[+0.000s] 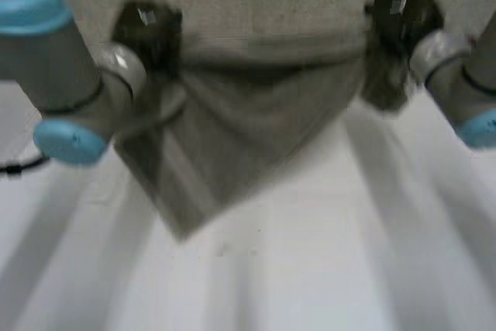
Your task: Fold the towel.
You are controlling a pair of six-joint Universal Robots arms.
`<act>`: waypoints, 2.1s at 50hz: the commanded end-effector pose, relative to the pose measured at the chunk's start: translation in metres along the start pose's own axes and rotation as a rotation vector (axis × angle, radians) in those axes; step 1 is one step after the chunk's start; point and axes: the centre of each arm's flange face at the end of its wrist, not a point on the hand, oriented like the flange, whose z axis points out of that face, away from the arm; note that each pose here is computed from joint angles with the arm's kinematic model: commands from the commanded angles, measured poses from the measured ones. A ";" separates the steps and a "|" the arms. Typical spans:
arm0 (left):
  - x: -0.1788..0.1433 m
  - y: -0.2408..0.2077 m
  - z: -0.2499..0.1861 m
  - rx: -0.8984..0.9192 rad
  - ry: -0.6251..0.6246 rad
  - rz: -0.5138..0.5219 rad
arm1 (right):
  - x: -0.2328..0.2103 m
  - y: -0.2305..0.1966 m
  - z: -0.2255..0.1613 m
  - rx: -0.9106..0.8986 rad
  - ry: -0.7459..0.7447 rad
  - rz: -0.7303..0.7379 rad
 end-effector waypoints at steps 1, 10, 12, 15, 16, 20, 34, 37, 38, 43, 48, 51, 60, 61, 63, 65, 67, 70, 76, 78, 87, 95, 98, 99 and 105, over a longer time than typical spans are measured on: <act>-0.048 -0.065 0.022 0.355 -0.221 0.090 | 0.043 -0.051 0.017 0.273 0.306 0.068; 0.009 0.024 -0.011 0.042 0.010 -0.006 | -0.045 0.007 -0.019 -0.034 -0.108 0.141; 0.023 0.042 -0.022 -0.024 0.065 -0.017 | -0.060 0.018 -0.027 -0.093 -0.167 0.155; 0.046 0.072 -0.044 -0.153 0.155 -0.031 | -0.087 0.040 -0.042 -0.208 -0.268 0.167; 0.053 0.084 -0.054 -0.211 0.183 -0.036 | -0.097 0.050 -0.050 -0.265 -0.314 0.168; 0.063 0.099 -0.068 -0.295 0.226 -0.042 | -0.111 0.064 -0.063 -0.359 -0.389 0.162; 0.071 0.063 -0.095 -0.287 0.288 -0.042 | -0.100 0.065 -0.092 -0.510 -0.408 0.338; 0.068 0.052 -0.099 -0.272 0.284 -0.042 | -0.099 0.058 -0.101 -0.528 -0.408 0.426; 0.066 0.048 -0.101 -0.271 0.285 -0.045 | -0.101 0.056 -0.106 -0.537 -0.417 0.465; 0.056 0.027 -0.106 -0.244 0.268 -0.083 | -0.110 0.050 -0.123 -0.550 -0.465 0.577; 0.047 0.003 -0.108 -0.195 0.241 -0.170 | -0.121 0.043 -0.125 -0.516 -0.454 0.689; 0.043 -0.009 -0.110 -0.165 0.230 -0.220 | -0.135 0.032 -0.124 -0.468 -0.455 0.780; 0.038 -0.024 -0.112 -0.124 0.217 -0.247 | -0.180 0.026 -0.121 -0.424 -0.493 0.896; 0.036 -0.024 -0.111 -0.121 0.211 -0.248 | -0.186 0.028 -0.120 -0.426 -0.484 0.892; 0.034 -0.025 -0.110 -0.119 0.205 -0.251 | -0.192 0.034 -0.119 -0.440 -0.476 0.884; 0.032 -0.029 -0.110 -0.105 0.199 -0.260 | -0.196 0.044 -0.118 -0.468 -0.436 0.870; 0.029 -0.033 -0.111 -0.095 0.192 -0.265 | -0.193 0.049 -0.113 -0.467 -0.389 0.855; 0.024 -0.035 -0.112 -0.087 0.179 -0.276 | -0.180 0.054 -0.099 -0.439 -0.265 0.832; 0.008 -0.021 -0.109 -0.130 0.133 -0.275 | -0.142 0.074 -0.082 -0.428 -0.096 0.758; 0.008 -0.018 -0.110 -0.140 0.131 -0.274 | -0.117 0.088 -0.078 -0.429 -0.061 0.680; 0.012 0.004 -0.114 -0.219 0.139 -0.270 | -0.088 0.059 -0.084 -0.294 -0.204 0.515; 0.029 0.058 -0.118 -0.475 0.212 -0.229 | -0.073 0.034 -0.109 -0.392 -0.358 0.326; 0.036 0.076 -0.122 -0.576 0.264 -0.177 | -0.069 0.031 -0.115 -0.447 -0.413 0.261; 0.040 0.083 -0.123 -0.608 0.289 -0.149 | -0.069 0.031 -0.118 -0.474 -0.448 0.228; 0.046 0.099 -0.105 -0.627 0.322 -0.084 | -0.085 0.045 -0.112 -0.534 -0.573 0.115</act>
